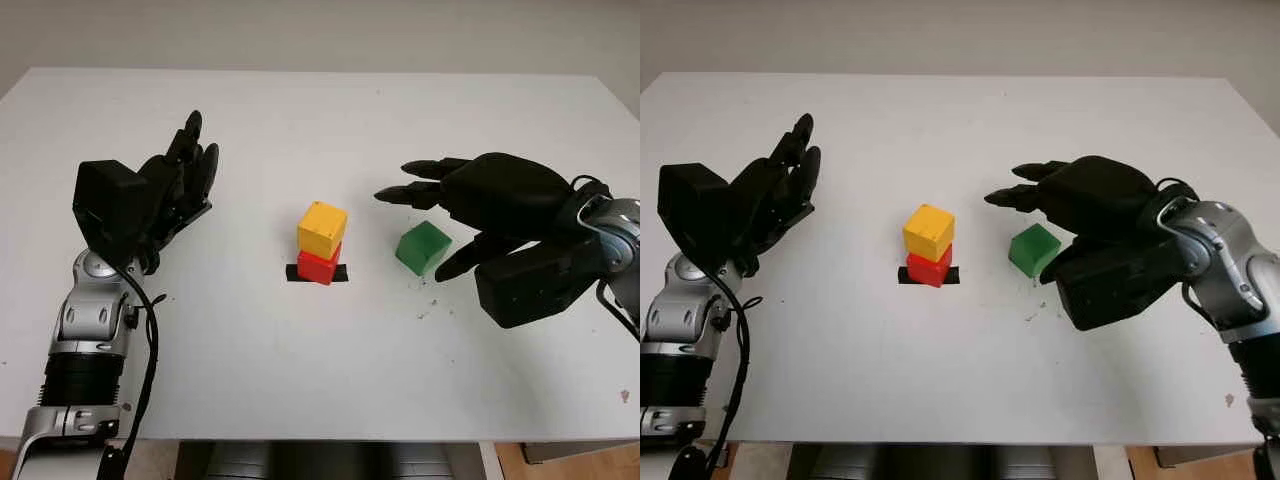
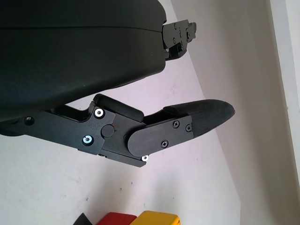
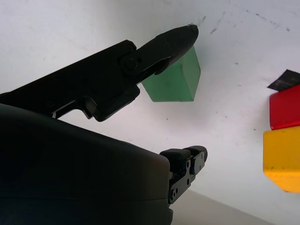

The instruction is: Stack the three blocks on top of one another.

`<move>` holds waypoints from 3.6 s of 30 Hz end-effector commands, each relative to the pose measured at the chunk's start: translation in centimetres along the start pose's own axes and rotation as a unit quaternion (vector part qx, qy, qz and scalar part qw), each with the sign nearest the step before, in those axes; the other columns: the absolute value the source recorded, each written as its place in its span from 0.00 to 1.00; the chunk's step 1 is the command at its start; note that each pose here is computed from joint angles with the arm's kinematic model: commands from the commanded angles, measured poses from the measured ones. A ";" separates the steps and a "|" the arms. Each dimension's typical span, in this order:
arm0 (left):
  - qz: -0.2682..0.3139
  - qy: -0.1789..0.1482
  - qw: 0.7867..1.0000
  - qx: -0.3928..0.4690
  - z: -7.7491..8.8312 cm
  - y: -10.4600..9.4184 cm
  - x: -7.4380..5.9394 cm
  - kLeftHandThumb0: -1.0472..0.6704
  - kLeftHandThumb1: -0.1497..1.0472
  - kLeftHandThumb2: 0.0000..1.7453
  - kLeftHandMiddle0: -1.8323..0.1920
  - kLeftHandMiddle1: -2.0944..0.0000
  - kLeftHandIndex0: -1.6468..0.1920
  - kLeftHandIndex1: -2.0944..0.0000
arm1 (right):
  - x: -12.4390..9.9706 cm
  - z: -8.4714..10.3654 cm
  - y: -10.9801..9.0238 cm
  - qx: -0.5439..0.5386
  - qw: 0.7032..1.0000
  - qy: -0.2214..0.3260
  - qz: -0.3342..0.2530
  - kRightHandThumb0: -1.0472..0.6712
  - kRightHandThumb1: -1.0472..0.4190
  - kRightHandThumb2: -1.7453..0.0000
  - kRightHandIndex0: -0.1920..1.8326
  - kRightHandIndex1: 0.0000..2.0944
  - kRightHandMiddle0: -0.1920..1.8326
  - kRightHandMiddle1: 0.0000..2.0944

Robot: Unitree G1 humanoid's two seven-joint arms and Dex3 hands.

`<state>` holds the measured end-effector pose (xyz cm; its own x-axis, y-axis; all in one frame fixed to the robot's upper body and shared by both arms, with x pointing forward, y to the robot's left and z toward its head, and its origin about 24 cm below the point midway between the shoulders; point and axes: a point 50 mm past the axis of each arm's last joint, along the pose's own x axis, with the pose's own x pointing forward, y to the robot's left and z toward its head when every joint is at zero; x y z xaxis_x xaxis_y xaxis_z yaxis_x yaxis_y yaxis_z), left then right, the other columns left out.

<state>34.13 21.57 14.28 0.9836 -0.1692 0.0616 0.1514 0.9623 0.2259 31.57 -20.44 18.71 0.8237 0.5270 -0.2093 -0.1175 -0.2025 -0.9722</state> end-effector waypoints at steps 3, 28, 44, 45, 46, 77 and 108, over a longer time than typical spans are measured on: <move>0.004 -0.010 1.000 -0.004 0.2 0.1 -0.2 0.20 1.00 0.38 1.00 1.00 1.00 1.00 | 0.0 -0.3 0.6 -0.032 0.999 0.004 0.011 0.24 0.17 0.97 0.18 0.03 0.25 0.03; -0.008 -0.015 1.000 -0.009 -0.1 -0.2 -0.3 0.20 1.00 0.35 1.00 1.00 1.00 1.00 | 1.3 -2.0 3.1 -0.059 0.997 -0.002 -0.051 0.30 0.15 0.97 0.26 0.05 0.37 0.08; -0.008 -0.003 1.000 -0.010 -0.1 -0.3 -0.2 0.21 1.00 0.35 1.00 1.00 1.00 1.00 | 1.3 -2.0 3.3 -0.004 0.997 -0.021 -0.074 0.37 0.08 0.97 0.35 0.03 0.33 0.60; -0.008 -0.004 1.000 -0.010 -0.1 -0.3 -0.2 0.21 1.00 0.35 1.00 1.00 1.00 1.00 | 1.2 -2.0 3.2 0.004 0.997 -0.020 -0.071 0.37 0.08 0.97 0.35 0.03 0.34 0.61; -0.007 -0.005 1.000 -0.011 -0.1 -0.3 -0.2 0.21 1.00 0.35 1.00 1.00 1.00 1.00 | 1.2 -2.1 3.2 0.013 0.998 -0.018 -0.066 0.37 0.08 0.97 0.35 0.02 0.34 0.62; -0.007 0.007 1.000 -0.023 -0.2 -0.4 0.0 0.20 1.00 0.32 1.00 1.00 1.00 1.00 | 1.2 -0.6 -0.2 0.519 0.818 -0.002 -0.249 0.39 0.07 0.97 0.29 0.02 0.24 0.73; -0.009 0.001 1.000 -0.026 -0.5 -0.7 -0.2 0.21 1.00 0.31 1.00 1.00 1.00 1.00 | 5.0 7.1 2.6 0.767 0.573 0.049 -0.285 0.36 0.06 0.97 0.25 0.02 0.22 0.82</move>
<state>33.98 21.09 13.45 0.9827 -0.1809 0.0404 0.1712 0.9693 0.1764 31.47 -12.59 14.69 0.9882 0.0763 0.1331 -0.0971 0.9827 0.1577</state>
